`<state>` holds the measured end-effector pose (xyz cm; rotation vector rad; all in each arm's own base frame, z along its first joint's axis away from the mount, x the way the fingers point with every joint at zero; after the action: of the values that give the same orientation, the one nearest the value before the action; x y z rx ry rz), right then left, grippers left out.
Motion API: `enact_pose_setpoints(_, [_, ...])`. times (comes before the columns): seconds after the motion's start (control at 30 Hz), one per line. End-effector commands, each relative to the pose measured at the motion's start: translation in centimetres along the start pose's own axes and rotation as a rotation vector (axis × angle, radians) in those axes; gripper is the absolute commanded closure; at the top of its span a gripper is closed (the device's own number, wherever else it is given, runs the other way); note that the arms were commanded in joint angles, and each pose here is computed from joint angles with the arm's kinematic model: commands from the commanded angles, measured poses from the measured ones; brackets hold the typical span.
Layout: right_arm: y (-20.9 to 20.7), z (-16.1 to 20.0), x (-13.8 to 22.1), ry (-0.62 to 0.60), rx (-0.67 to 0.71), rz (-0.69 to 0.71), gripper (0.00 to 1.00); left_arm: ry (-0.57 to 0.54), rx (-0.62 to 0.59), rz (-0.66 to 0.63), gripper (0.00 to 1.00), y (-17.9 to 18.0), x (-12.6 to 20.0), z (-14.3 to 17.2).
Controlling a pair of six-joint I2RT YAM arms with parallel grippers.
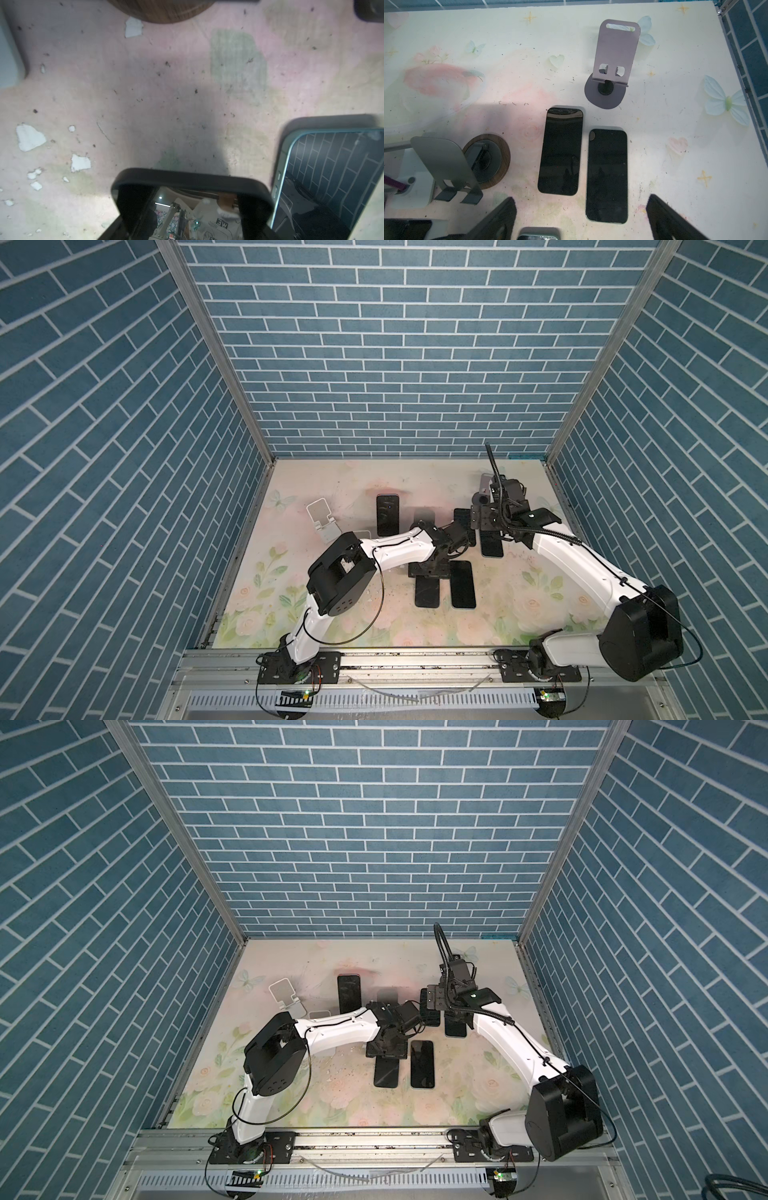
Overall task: Remove the phone from the phone stand
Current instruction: Place the phone at the center of the table.
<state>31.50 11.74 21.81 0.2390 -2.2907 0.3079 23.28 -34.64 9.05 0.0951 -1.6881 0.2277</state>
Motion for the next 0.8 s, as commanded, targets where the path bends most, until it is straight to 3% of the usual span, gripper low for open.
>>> enact_pose_setpoints(0.0, [-0.1, 0.7, -0.2, 0.006, 0.021, -0.002, 0.02, 0.027, 0.013, -0.022, 0.35, 0.2, -0.9, -0.1])
enact_pose_setpoints(0.77, [-0.2, 0.7, 0.1, -0.011, 0.007, -0.009, 0.01, 0.069, 0.05, 0.008, 0.26, 0.9, -1.9, 0.1])
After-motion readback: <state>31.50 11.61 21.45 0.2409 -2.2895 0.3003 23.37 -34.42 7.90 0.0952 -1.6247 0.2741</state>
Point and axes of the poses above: each gripper's point midway between its finger pads, its own x axis back along the fingers, its own y axis along the line the jaws close on, z = x × y, the point moved 6 cm from there along x, back along the fingers, and after that the axes turned 15 degrees about x, right-handed, at the moved point
